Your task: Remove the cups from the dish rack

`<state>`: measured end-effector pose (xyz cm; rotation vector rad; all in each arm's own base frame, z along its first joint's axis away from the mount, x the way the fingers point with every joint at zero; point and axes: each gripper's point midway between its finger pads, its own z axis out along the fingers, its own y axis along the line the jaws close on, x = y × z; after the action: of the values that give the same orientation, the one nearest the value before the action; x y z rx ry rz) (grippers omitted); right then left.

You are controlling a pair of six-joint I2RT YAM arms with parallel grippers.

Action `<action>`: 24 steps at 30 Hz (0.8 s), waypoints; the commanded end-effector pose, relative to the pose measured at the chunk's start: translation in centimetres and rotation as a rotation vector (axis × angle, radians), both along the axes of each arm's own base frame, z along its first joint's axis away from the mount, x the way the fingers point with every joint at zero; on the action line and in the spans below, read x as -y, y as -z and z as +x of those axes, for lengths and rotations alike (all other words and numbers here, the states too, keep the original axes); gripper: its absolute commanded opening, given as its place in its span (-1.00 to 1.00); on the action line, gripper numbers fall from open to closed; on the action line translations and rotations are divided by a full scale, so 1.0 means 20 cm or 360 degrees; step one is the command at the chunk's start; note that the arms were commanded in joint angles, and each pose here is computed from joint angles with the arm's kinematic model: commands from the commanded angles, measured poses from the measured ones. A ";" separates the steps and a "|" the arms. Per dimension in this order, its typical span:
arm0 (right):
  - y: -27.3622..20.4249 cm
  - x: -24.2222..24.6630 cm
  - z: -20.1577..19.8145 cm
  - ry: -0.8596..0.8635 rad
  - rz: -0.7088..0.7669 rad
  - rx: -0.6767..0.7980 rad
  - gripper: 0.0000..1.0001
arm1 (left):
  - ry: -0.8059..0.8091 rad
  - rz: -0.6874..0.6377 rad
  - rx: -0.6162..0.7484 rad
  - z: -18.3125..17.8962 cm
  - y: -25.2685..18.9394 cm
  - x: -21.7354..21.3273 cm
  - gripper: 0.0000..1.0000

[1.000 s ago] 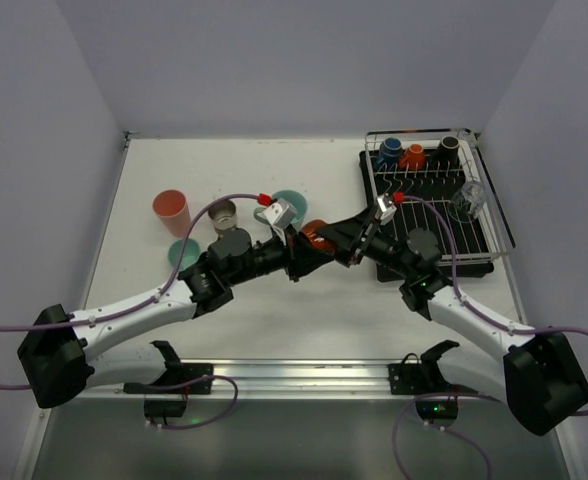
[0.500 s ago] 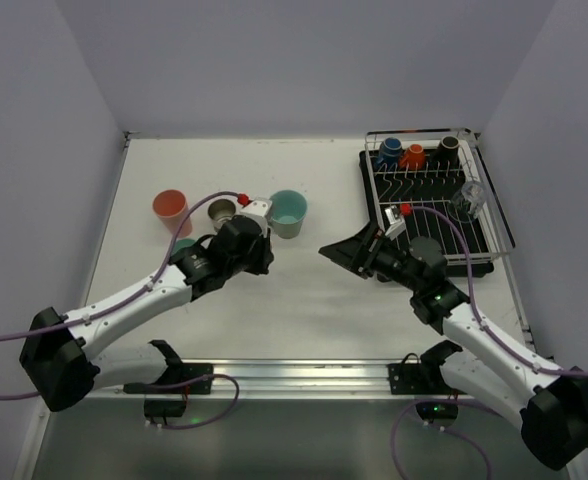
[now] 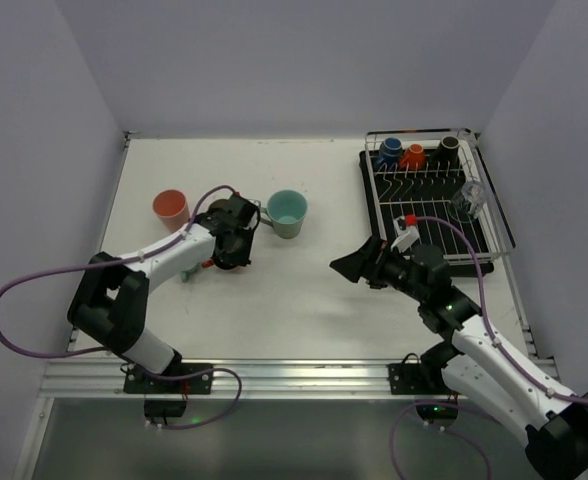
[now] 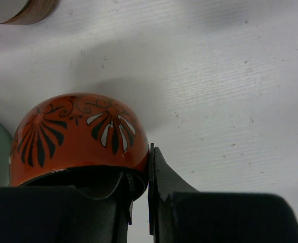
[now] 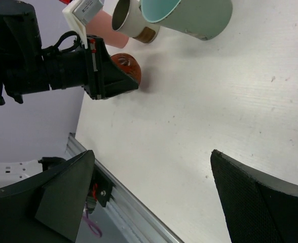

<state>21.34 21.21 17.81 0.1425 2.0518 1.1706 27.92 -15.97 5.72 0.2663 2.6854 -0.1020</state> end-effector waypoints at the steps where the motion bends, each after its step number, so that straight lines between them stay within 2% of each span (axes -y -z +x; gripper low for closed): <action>1: -0.02 0.04 0.02 0.0039 -0.0095 0.0075 0.98 | 0.0083 -0.0095 0.0024 0.06 -0.04 0.03 -1.00; 8: -0.02 0.05 0.03 0.0037 -0.0132 0.0077 0.98 | 0.0096 -0.0203 -0.0091 0.06 0.04 0.04 -0.99; 11: -0.01 0.04 0.03 0.0036 -0.0139 0.0070 0.98 | 0.0096 -0.0198 -0.0123 0.05 0.05 0.03 -0.84; 15: -0.01 0.05 0.04 0.0051 -0.0148 0.0069 0.98 | 0.0058 -0.0137 -0.0112 0.05 0.04 -0.02 -0.47; 24: -0.18 0.10 0.08 0.0115 -0.0235 0.0177 0.98 | 0.0003 -0.0046 0.0018 0.10 -0.06 -0.09 -0.05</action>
<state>22.19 19.81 18.38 0.1065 2.0706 1.0121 28.92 -14.61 4.43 0.2470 2.7320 -0.1584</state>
